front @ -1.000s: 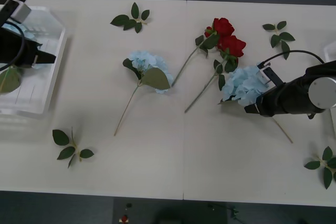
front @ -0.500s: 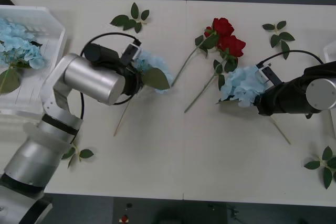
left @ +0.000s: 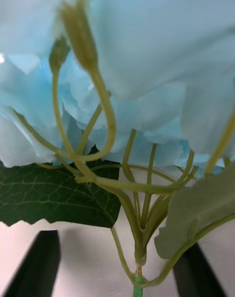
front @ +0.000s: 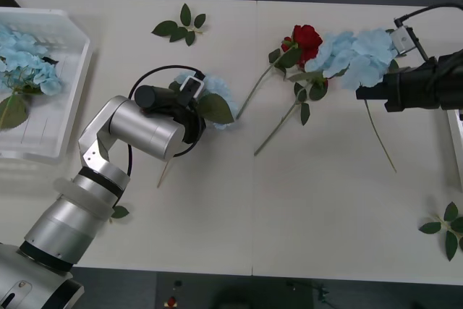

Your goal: Put the red flowers into the right box and the blue flowers into the left box

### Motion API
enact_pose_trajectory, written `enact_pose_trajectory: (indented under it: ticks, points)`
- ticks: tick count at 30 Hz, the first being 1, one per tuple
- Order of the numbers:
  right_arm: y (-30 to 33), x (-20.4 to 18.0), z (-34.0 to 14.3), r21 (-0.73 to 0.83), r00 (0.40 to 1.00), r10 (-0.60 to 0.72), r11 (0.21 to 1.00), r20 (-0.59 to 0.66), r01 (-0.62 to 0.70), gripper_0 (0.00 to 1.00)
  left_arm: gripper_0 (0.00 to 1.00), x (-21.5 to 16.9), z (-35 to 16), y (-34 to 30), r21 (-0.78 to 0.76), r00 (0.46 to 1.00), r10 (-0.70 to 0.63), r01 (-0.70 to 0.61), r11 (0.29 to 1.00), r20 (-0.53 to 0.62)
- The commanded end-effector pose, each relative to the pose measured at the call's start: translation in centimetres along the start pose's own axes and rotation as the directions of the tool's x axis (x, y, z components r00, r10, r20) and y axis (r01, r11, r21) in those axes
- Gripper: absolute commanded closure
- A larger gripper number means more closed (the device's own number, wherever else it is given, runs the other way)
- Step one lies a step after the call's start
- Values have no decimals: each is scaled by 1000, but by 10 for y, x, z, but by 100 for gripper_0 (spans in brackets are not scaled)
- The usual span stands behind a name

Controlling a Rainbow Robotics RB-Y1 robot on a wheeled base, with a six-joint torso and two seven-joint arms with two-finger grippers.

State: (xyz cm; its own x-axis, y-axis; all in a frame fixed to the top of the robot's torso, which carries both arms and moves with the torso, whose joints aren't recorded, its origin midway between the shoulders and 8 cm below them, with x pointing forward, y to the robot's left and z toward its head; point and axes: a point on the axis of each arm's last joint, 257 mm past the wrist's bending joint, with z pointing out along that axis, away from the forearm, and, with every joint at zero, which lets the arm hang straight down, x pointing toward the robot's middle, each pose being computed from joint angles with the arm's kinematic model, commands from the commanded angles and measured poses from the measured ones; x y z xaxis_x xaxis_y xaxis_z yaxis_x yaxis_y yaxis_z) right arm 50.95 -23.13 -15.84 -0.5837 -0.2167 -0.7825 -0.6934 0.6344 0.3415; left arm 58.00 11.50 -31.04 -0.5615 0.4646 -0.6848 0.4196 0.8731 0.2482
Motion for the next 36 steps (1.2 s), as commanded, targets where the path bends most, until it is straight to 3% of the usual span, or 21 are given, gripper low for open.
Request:
enact_pose_trajectory:
  ticks: [1,6,13,18,19,20,21,28,32,36]
  points:
    - [55,-18,23,-164,977,-182,966,116,199,100,100,-14,-5,21,-36,999,36,-35,999,31]
    - [100,-31,48,-219,896,-351,884,270,413,100,100,-36,-26,48,-42,995,14,-10,999,98]
    - [143,-41,77,-291,885,-301,864,356,411,100,100,-57,-90,103,18,979,-99,97,995,178]
    - [163,-52,87,-327,878,-251,858,407,397,100,100,-42,-121,117,67,977,-163,155,986,139]
    - [166,-54,89,-331,876,-239,858,418,392,100,82,-38,-121,116,64,979,-159,152,986,128]
    - [167,-55,90,-334,876,-235,858,422,391,100,52,-37,-120,115,66,979,-161,154,986,126]
    - [170,-58,91,-337,874,-223,859,432,386,100,0,-36,-119,111,70,979,-164,156,985,124]
    - [190,-67,99,-384,872,-147,854,467,350,100,0,-21,-116,109,72,979,-172,165,984,110]
    - [194,-68,100,-392,871,-138,852,471,347,100,0,-6,-118,86,119,993,-66,54,991,98]
    - [196,-70,98,-403,870,-129,848,476,346,100,0,-5,-120,37,271,991,51,-83,959,123]
